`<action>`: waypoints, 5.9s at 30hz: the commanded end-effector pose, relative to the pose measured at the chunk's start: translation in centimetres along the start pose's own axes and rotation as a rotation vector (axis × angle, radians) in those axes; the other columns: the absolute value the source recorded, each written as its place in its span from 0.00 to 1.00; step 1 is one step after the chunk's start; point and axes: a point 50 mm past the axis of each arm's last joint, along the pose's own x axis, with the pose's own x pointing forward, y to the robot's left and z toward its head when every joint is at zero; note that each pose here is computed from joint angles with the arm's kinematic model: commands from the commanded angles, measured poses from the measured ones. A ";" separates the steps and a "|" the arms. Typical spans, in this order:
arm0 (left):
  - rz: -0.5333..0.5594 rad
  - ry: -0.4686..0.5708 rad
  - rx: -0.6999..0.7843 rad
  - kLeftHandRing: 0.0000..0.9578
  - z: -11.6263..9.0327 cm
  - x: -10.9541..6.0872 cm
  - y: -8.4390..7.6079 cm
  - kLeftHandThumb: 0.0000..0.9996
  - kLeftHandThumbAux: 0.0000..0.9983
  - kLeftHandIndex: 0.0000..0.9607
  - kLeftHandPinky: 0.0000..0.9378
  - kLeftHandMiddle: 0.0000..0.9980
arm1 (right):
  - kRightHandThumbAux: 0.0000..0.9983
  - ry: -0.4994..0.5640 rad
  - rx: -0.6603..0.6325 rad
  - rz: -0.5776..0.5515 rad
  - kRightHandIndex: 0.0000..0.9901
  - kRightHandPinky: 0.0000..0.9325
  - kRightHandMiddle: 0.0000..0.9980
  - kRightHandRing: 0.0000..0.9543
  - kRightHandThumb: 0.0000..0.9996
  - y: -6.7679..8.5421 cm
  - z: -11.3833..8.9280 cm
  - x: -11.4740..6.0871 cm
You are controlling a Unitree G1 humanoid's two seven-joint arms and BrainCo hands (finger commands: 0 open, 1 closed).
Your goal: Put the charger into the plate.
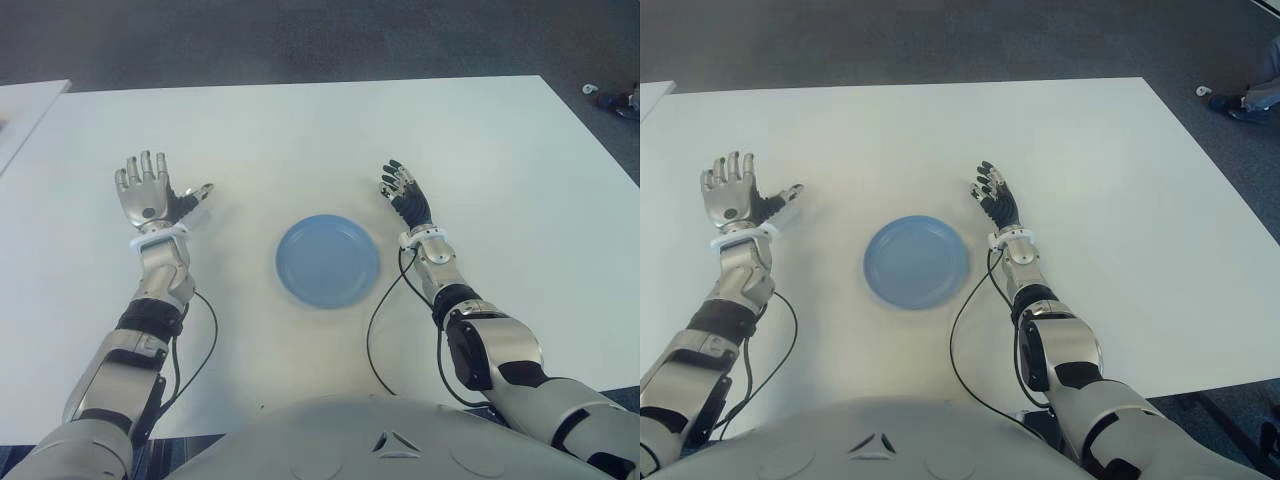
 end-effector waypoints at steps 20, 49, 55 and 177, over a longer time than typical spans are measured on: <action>-0.225 0.058 -0.052 0.00 -0.1 -1.6 -3.0 0.16 0.18 0.00 0.00 0.00 | 0.66 0.200 0.048 0.032 0.02 0.07 0.14 0.11 0.15 1.2 -4.0 -2.3; -0.395 0.063 -0.098 0.00 0.4 -2.2 -5.6 0.17 0.18 0.00 0.00 0.00 | 0.66 0.195 0.049 0.032 0.02 0.07 0.14 0.12 0.14 0.9 -4.0 -2.4; -0.434 0.062 -0.091 0.00 0.5 -2.2 -5.9 0.17 0.19 0.00 0.00 0.00 | 0.66 0.195 0.050 0.032 0.02 0.07 0.14 0.12 0.13 0.9 -4.0 -2.4; -0.345 0.256 -0.363 0.71 0.8 -4.0 -7.2 0.70 0.57 0.42 0.75 0.68 | 0.60 0.178 0.045 0.029 0.02 0.14 0.16 0.15 0.08 1.0 -3.6 -2.2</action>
